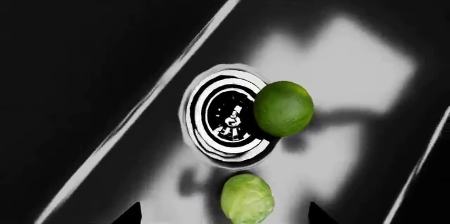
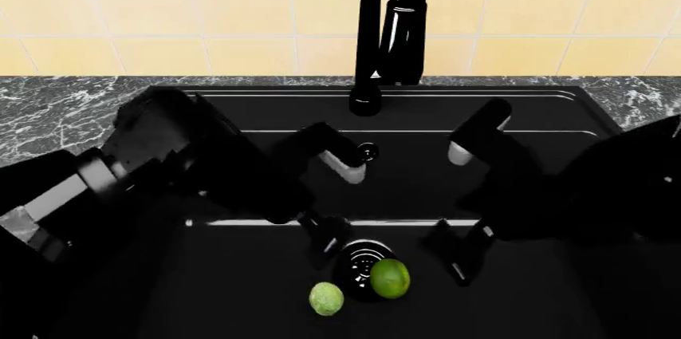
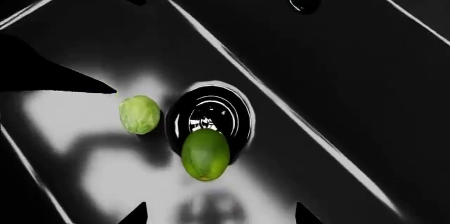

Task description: Pick up the fruits and vegetables and place them in the sink. Turn on the sink faucet to wash them. Then turn the sink off and put them in the tray.

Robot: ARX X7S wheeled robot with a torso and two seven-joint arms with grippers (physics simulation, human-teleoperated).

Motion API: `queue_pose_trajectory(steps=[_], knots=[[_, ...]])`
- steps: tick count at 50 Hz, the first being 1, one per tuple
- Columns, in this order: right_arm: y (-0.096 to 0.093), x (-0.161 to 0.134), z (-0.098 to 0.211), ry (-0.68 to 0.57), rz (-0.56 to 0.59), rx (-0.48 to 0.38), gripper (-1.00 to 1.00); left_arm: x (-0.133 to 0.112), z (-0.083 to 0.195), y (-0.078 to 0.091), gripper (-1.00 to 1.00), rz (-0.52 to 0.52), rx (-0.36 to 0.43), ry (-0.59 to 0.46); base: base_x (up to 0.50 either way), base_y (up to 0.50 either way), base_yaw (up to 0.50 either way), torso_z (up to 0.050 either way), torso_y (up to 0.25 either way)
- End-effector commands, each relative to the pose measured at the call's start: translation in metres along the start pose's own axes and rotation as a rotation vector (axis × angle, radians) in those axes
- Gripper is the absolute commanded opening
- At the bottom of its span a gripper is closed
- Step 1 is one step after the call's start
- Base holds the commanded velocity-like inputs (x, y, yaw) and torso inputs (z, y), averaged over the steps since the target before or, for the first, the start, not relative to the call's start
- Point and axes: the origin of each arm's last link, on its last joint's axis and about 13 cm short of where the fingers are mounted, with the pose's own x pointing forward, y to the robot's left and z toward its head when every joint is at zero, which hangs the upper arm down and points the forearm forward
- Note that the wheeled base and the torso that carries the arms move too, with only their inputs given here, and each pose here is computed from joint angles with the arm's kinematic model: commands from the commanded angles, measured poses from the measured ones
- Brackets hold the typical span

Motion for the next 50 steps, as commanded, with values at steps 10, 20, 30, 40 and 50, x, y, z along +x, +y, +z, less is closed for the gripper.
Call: queue_pose_trajectory(steps=[10,20,30,40,50], knots=[[-0.009,-0.049,-0.005,-0.214,-0.149,0.136,1.00,-0.072,-0.004,-0.001,1.00,0.068,-0.237,-0.298,0.00,0.00,0.00,0.000,0.000],[-0.006,-0.070,0.002,-0.303,-0.208,0.166,1.00,-0.101,-0.010,0.002,1.00,0.120,-0.320,-0.421,0.00,0.00,0.00,0.000,0.000],[-0.008,-0.060,0.023,-0.424,-0.292,0.204,1.00,-0.124,-0.016,0.000,1.00,0.186,-0.406,-0.543,0.00,0.00,0.00,0.000,0.000],[-0.021,-0.053,0.038,-0.529,-0.384,0.216,1.00,-0.147,-0.019,-0.006,1.00,0.247,-0.452,-0.637,0.00,0.00,0.00,0.000,0.000],[-0.045,-0.043,0.066,-0.634,-0.523,0.228,1.00,-0.165,-0.025,-0.010,1.00,0.301,-0.466,-0.661,0.00,0.00,0.00,0.000,0.000]])
